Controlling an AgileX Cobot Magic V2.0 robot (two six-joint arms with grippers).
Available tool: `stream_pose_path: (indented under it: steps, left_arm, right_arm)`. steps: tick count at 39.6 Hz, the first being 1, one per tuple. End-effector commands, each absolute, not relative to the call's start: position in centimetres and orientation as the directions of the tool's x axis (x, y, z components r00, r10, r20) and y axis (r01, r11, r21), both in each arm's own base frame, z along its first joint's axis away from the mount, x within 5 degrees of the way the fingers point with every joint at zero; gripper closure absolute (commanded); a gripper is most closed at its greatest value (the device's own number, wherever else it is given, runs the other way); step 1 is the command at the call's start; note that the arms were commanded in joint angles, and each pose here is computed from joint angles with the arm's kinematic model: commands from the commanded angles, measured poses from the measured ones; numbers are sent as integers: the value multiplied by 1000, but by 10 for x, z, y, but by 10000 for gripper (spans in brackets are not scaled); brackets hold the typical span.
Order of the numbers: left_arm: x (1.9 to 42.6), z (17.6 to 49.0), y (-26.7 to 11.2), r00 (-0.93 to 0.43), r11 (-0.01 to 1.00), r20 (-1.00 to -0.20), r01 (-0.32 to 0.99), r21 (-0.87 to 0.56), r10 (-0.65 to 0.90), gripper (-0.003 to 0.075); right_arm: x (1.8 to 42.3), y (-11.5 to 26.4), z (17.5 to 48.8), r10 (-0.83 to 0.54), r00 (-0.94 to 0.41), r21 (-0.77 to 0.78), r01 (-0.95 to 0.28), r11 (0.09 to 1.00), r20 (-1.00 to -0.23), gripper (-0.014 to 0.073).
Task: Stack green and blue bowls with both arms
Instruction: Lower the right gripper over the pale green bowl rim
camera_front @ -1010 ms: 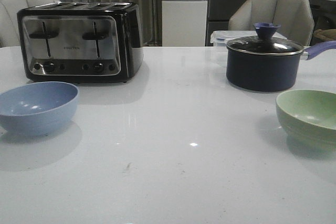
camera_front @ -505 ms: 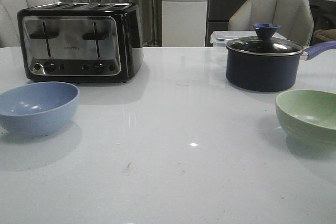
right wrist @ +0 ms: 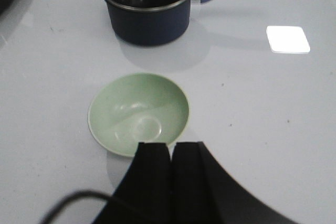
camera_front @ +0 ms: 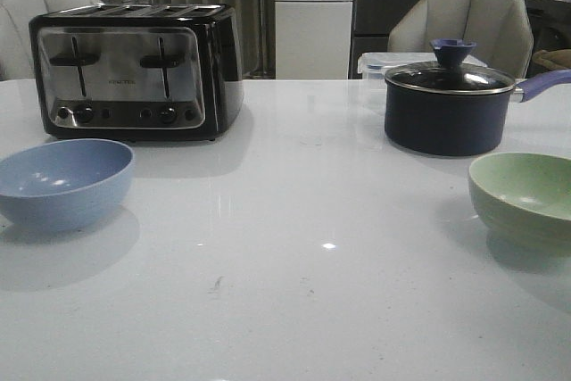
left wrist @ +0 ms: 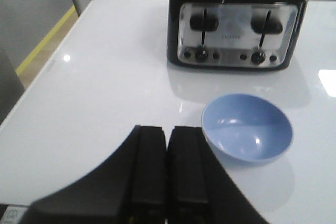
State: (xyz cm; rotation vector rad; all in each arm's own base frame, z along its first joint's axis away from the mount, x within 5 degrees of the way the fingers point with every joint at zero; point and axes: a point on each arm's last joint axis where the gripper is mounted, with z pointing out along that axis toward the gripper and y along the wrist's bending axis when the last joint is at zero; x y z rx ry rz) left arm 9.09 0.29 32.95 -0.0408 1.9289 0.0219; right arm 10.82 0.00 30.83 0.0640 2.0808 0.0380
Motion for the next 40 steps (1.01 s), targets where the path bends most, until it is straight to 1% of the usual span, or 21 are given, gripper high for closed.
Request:
stream_pose_path:
  steps: [1,4,11,13,15,16,17,19,21,23,24,25,26,28,29,35,40]
  left_arm:
    - [100,336,2,-355,999,-935,-38,-10,-23,621]
    - [104,330,2,-405,999,-914,-42,-5,-22,621]
    - [113,324,0,-451,999,-891,-40,-23,-39,621]
    - [116,323,0,-461,999,-886,-40,-24,-39,620]
    - [119,321,0,-477,999,-878,-40,-23,-39,615]
    - [120,320,0,-479,999,-877,-40,-24,-40,609]
    - [122,319,-1,-487,999,-873,-40,-26,-42,590]
    - [124,318,-1,-492,999,-870,-39,-28,-43,542]
    - [127,317,-1,-497,999,-867,-38,-27,-42,445]
    - [131,316,-1,-502,999,-864,-37,-26,-41,344]
    - [132,315,-2,-503,999,-864,-36,-26,-41,302]
    - [134,315,-2,-504,999,-863,-35,-28,-42,238]
    - [138,313,-2,-511,999,-858,-35,-27,-41,197]
    - [142,310,-3,-525,999,-850,-34,-25,-39,153]
    - [145,309,-3,-533,999,-845,-34,-24,-39,144]
    - [160,296,-4,-600,999,-799,-35,-16,-34,158]
    - [164,293,-5,-614,999,-788,-36,-31,-47,158]
  right_arm:
    - [121,-1,317,55,-471,44,34,998,-880,578]
    - [128,-1,312,55,-508,43,35,998,-860,578]
    - [136,-1,305,50,-551,35,37,999,-833,575]
    - [136,-2,305,47,-554,31,37,999,-831,552]
    - [137,-2,305,44,-556,28,37,999,-830,503]
    - [137,-2,305,40,-557,24,35,999,-830,463]
    - [137,-2,304,36,-558,21,33,999,-829,426]
    - [137,-2,304,30,-558,15,31,999,-830,312]
    - [137,-2,304,29,-558,14,31,999,-830,216]
    - [137,-2,304,29,-558,14,31,999,-830,147]
    - [137,-2,304,29,-558,14,31,999,-830,127]
    - [137,-2,304,29,-558,14,31,999,-830,106]
    - [137,-2,304,29,-557,14,31,999,-830,102]
    - [137,-2,304,29,-557,14,31,999,-830,101]
    - [137,-2,305,29,-556,14,31,999,-831,101]
    - [137,-2,305,29,-556,14,31,999,-831,101]
    - [140,-2,302,30,-573,14,32,999,-819,101]
